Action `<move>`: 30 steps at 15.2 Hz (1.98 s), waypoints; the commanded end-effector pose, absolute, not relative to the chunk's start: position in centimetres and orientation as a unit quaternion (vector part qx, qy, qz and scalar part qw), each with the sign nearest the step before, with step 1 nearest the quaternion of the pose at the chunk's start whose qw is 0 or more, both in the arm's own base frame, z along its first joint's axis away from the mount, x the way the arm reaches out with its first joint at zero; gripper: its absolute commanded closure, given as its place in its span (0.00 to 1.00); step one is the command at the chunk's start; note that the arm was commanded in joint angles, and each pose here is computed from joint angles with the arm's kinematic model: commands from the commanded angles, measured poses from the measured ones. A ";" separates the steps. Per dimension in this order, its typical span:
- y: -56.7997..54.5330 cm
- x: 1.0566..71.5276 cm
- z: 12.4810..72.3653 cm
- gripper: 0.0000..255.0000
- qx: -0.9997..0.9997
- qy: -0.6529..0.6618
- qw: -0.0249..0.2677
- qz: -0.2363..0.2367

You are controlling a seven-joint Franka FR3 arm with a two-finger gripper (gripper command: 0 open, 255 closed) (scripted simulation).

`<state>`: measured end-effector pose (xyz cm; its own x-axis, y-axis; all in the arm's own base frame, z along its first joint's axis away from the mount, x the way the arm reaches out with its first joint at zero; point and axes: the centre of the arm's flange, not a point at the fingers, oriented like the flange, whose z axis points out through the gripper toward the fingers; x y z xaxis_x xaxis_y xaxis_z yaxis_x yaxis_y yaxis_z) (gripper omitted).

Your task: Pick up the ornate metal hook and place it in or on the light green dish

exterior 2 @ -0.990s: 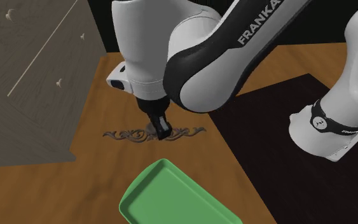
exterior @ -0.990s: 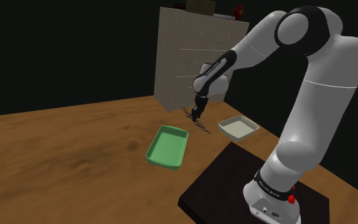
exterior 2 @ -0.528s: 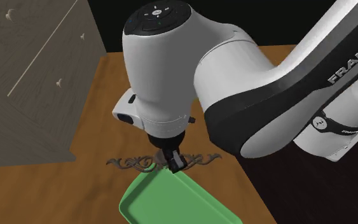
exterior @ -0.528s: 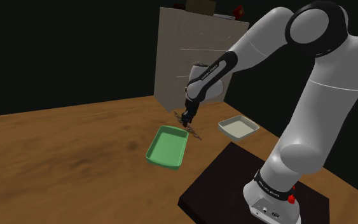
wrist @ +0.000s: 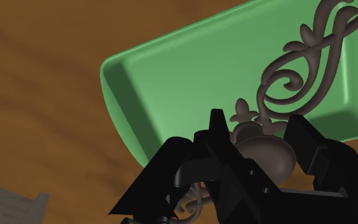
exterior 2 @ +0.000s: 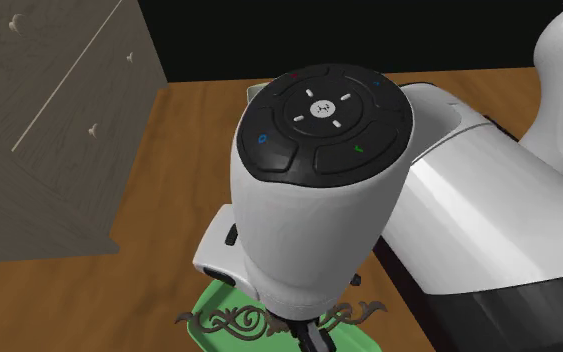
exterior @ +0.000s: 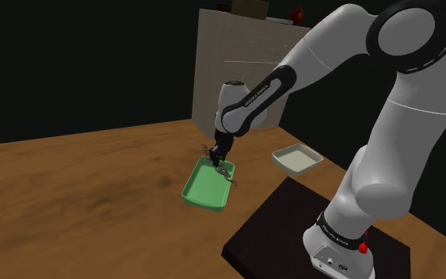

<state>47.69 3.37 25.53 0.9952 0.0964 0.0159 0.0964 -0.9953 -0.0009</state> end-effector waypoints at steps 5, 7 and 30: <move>4.6 47.9 23.0 1.00 -0.999 -0.047 0.001 -0.008; 4.6 47.9 21.9 1.00 -0.999 -0.047 0.001 -0.008; 4.6 47.9 17.2 0.00 -0.999 -0.047 0.001 -0.008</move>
